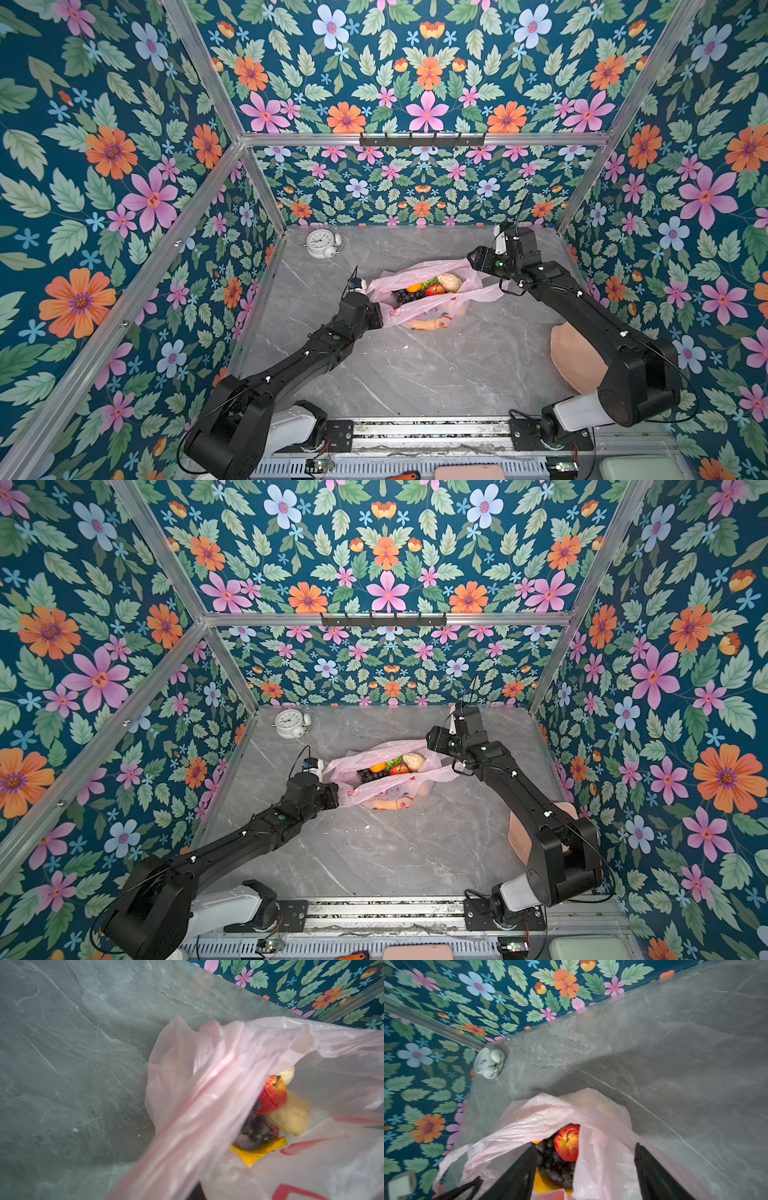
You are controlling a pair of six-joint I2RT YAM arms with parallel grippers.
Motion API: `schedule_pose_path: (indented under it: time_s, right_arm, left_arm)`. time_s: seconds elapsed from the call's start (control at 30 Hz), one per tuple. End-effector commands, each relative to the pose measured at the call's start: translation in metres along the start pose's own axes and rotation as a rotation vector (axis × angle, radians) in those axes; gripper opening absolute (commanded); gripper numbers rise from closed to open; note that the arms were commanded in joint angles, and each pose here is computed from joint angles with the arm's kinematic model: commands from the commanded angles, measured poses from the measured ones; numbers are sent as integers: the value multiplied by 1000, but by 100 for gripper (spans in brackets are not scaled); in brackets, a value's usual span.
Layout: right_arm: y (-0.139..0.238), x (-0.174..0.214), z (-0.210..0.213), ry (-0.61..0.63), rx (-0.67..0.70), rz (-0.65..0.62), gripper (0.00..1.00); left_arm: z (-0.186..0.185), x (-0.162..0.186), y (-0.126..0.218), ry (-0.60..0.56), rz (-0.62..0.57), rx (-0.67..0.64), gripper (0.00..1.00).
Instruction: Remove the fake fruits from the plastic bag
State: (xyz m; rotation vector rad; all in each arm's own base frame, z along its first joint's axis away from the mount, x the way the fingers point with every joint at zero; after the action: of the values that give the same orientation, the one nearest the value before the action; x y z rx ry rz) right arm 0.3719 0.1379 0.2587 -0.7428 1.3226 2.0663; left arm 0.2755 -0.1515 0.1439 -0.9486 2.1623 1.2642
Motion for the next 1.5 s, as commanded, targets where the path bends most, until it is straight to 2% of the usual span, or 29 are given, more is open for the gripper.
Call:
schedule_pose_path:
  time_s: [0.0, 0.1, 0.2, 0.37, 0.53, 0.67, 0.77, 0.9, 1.1, 1.17, 1.23, 1.3, 1.37, 1.47]
  right_arm:
    - [11, 9, 6, 115, 80, 28, 75]
    - [15, 15, 20, 178, 94, 24, 74]
    - [15, 21, 31, 185, 57, 27, 73]
    - [16, 37, 50, 331, 217, 51, 75]
    - [13, 54, 56, 357, 317, 99, 75]
    - [0, 65, 49, 339, 392, 156, 75]
    - [-13, 74, 48, 313, 392, 196, 76]
    - [-35, 94, 36, 269, 469, 309, 80]
    - [-59, 98, 21, 213, 496, 332, 80]
    - [-65, 96, 16, 203, 505, 331, 74]
    - [-68, 94, 14, 192, 496, 326, 64]
    - [-70, 91, 11, 180, 482, 321, 47]
    - [-67, 87, 6, 152, 455, 303, 26]
    - [-57, 73, 2, 76, 329, 233, 3]
  left_arm:
    - [-1, -3, 1, -26, -23, -3, 0]
    - [-5, -1, 2, -51, -24, 6, 0]
    - [-11, 1, 3, -76, -28, 20, 0]
    - [-16, 2, 6, -100, -41, 20, 0]
    - [-19, 4, 9, -123, -52, 20, 0]
    - [-19, 5, 10, -129, -61, 22, 0]
    - [-17, 7, 10, -125, -63, 14, 0]
    - [-12, 11, 9, -109, -64, 5, 0]
    - [-6, 19, 9, -85, -59, 3, 0]
    - [-3, 19, 10, -79, -64, -11, 0]
    - [1, 20, 11, -69, -70, -28, 0]
    - [5, 20, 12, -58, -78, -48, 0]
    - [10, 18, 12, -38, -82, -67, 0]
    - [30, 12, 10, 33, -69, -96, 0]
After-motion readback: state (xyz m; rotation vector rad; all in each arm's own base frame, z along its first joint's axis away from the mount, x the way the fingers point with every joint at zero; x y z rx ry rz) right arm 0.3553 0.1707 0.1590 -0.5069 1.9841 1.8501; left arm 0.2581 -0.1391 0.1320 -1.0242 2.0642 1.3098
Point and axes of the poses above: each gripper's point midway between its finger pads, its own y axis back along the fingers, its own z axis along the line the jaws close on, x = y × z, the point moved 5 cm from there along y, back along the fingers, and after that the axes turned 6 degrees about y, right-handed, at the moved point
